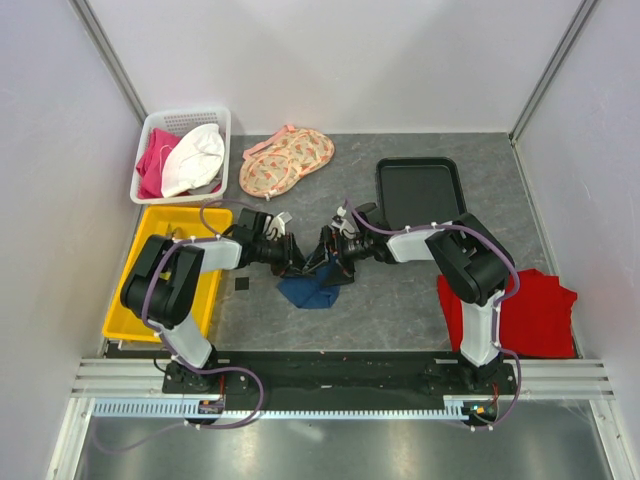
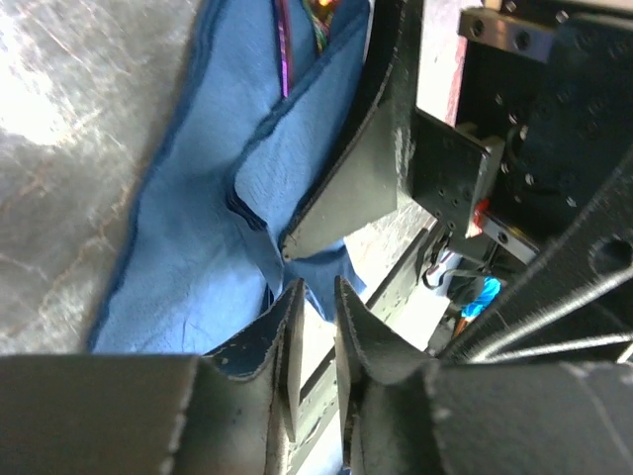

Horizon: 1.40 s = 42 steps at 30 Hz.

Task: Place the utensils on the paper napkin and roll it up

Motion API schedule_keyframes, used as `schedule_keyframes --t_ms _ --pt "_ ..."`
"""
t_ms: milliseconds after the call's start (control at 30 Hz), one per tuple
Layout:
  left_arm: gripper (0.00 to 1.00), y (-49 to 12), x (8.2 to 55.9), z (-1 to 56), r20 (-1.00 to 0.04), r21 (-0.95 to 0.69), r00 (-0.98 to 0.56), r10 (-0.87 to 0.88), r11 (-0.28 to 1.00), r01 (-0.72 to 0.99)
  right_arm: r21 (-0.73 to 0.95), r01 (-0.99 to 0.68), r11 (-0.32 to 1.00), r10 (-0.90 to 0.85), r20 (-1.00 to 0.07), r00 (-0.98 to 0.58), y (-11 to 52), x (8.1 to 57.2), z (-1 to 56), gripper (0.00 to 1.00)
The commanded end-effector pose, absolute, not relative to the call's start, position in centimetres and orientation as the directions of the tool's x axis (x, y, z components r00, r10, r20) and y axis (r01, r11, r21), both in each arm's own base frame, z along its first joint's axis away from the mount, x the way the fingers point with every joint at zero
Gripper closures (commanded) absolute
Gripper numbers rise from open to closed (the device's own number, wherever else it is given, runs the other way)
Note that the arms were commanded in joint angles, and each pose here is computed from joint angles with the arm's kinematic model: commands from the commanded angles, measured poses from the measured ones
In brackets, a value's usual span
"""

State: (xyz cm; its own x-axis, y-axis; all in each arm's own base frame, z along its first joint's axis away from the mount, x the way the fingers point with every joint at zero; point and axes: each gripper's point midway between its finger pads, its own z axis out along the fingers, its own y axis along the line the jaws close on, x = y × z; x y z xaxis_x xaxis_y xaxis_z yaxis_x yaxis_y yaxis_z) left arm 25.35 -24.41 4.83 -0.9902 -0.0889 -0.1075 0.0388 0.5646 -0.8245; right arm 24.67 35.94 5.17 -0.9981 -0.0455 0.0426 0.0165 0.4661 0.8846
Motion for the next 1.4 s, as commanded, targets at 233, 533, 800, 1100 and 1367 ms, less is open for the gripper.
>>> schedule_keyframes --t_ms 233,533,800,1100,1367 --pt "0.66 -24.4 26.6 3.9 -0.117 -0.802 -0.986 -0.122 0.597 0.021 0.843 0.031 0.537 0.004 0.034 -0.999 35.2 25.2 3.1 0.02" --pt "0.58 -23.1 26.2 4.4 -0.152 -0.776 -0.979 -0.134 0.630 0.034 0.842 0.029 0.539 0.006 0.031 -1.000 35.1 25.4 3.1 0.02" --pt "0.55 -23.2 27.0 4.3 -0.155 -0.766 -0.979 -0.130 0.641 0.037 0.842 0.029 0.538 0.005 0.031 -1.000 35.1 25.3 3.2 0.02" --pt "0.63 -24.0 28.3 4.3 -0.171 -0.765 -0.978 -0.120 0.642 0.055 0.843 0.022 0.537 0.005 0.024 -1.000 35.1 25.4 3.3 0.02" --pt "0.83 -24.0 28.1 2.8 -0.127 -0.737 -0.987 -0.101 0.676 0.026 0.847 0.012 0.532 0.007 0.010 -1.000 35.1 25.5 4.0 0.02"
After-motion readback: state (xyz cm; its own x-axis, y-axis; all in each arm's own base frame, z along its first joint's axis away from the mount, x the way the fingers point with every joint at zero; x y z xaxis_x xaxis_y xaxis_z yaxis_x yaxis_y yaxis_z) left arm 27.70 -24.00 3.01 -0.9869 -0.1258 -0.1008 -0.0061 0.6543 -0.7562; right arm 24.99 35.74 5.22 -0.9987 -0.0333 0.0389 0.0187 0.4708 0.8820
